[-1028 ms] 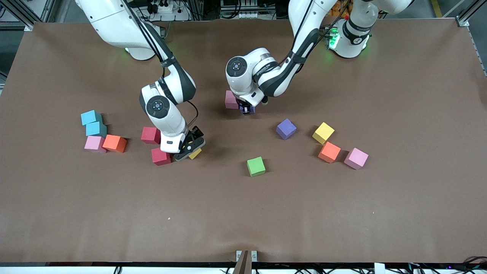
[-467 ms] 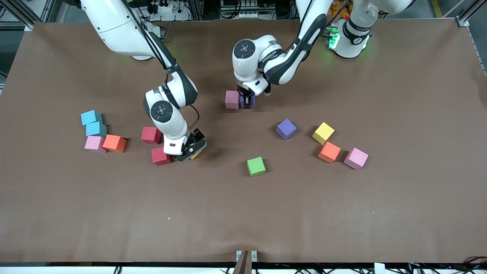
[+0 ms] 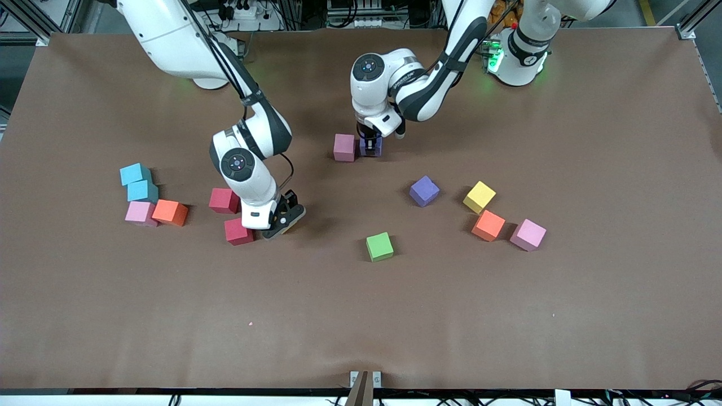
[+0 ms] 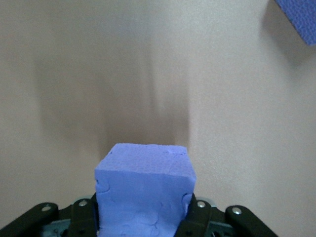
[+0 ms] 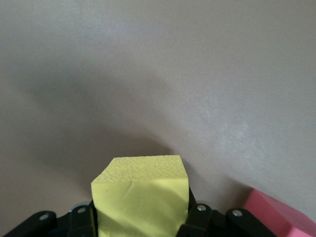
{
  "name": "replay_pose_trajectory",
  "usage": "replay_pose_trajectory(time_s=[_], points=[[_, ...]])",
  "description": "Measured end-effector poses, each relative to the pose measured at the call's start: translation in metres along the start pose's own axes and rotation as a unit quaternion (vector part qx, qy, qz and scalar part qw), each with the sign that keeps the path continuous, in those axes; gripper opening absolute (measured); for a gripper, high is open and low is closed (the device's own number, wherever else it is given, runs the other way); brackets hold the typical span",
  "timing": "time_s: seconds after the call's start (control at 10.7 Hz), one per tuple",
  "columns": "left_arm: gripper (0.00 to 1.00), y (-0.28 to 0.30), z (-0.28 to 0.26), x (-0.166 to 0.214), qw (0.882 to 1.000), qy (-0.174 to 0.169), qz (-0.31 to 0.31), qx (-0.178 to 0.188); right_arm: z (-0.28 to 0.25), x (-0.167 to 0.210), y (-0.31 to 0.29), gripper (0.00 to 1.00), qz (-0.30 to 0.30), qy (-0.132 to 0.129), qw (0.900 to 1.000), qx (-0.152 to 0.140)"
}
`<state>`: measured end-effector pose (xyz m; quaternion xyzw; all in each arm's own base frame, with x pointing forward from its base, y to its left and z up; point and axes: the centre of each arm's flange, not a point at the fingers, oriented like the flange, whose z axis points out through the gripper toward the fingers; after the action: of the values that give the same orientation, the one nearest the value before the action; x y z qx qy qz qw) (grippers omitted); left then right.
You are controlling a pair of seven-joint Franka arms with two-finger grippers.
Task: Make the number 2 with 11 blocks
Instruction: 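Carry the yellow cube toward the pink cube with the right gripper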
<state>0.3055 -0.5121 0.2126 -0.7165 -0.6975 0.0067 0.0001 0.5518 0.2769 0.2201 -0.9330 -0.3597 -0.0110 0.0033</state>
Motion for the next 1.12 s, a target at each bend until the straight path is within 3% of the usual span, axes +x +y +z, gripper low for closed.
replay_pose_trajectory(time_s=[0.37, 0.84, 1.12], points=[[0.56, 0.001, 0.005, -0.002, 1.0, -0.006, 0.002, -0.003, -0.02, -0.017, 0.026, 0.59, -0.075, -0.016, 0.997, 0.011], [0.56, 0.008, 0.011, -0.01, 1.0, -0.012, -0.001, -0.003, -0.039, -0.033, -0.051, 0.59, -0.164, -0.017, 0.986, 0.032], [0.56, 0.012, 0.015, -0.014, 1.0, -0.013, -0.003, -0.002, -0.043, -0.055, -0.059, 0.59, -0.196, -0.025, 0.98, 0.033]])
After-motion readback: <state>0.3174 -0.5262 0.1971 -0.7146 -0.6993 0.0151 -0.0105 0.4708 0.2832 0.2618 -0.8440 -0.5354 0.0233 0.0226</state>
